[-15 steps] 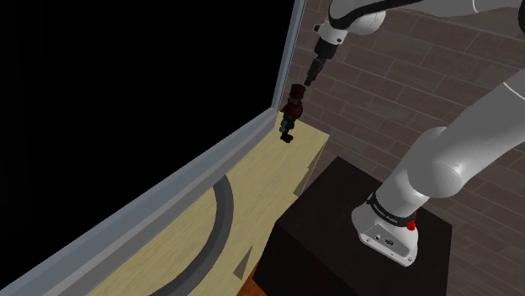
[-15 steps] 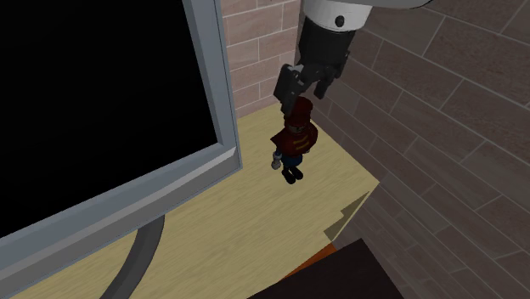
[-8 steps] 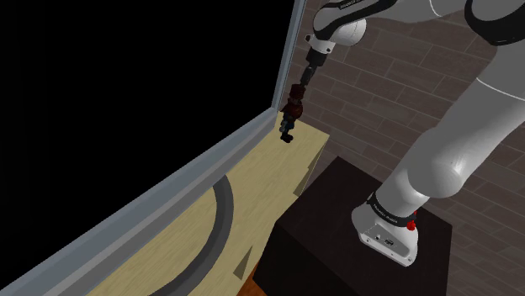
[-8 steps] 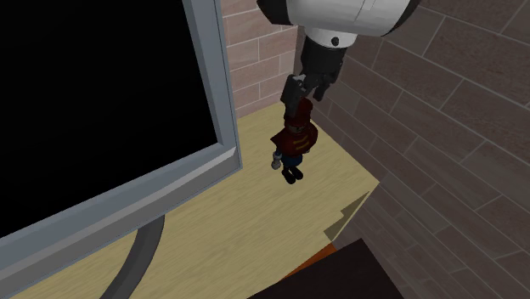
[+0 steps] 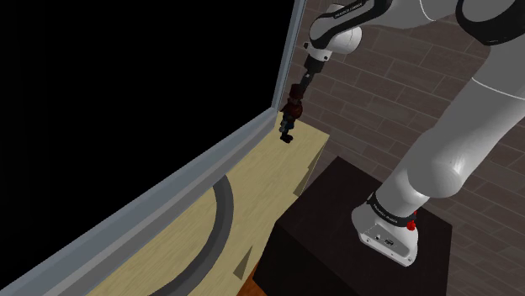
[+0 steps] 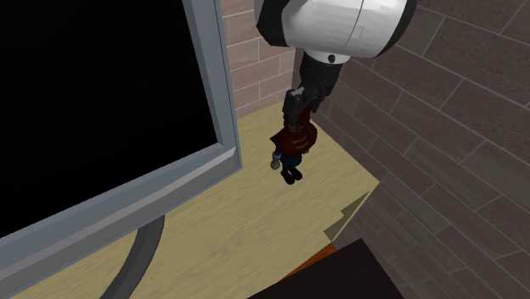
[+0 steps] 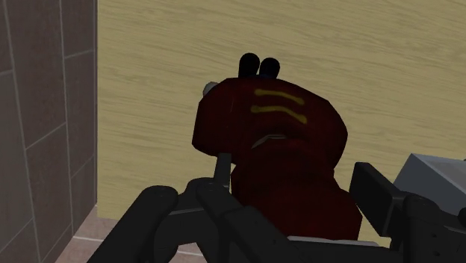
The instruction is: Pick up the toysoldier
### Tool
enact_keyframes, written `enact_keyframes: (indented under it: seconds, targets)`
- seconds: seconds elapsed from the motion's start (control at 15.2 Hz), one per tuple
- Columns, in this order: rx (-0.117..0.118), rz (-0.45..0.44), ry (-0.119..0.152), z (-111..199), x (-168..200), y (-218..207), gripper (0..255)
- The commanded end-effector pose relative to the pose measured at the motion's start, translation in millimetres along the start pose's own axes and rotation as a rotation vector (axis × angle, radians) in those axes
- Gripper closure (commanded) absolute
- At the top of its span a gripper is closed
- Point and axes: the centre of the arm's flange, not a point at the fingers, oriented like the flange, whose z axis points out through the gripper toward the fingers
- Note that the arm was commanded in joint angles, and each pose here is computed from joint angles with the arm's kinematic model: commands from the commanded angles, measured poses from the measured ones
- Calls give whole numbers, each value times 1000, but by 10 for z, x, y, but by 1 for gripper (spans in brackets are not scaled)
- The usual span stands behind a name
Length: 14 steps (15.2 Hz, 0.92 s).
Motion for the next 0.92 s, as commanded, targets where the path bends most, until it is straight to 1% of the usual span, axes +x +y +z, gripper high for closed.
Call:
enact_keyframes:
  seconds: [0.0, 0.46, 0.86]
  targets:
    - [1, 0, -2, 18, -3, 0, 255]
    - [1, 0, -2, 13, -6, -5, 255]
    - [1, 0, -2, -301, 32, -23, 255]
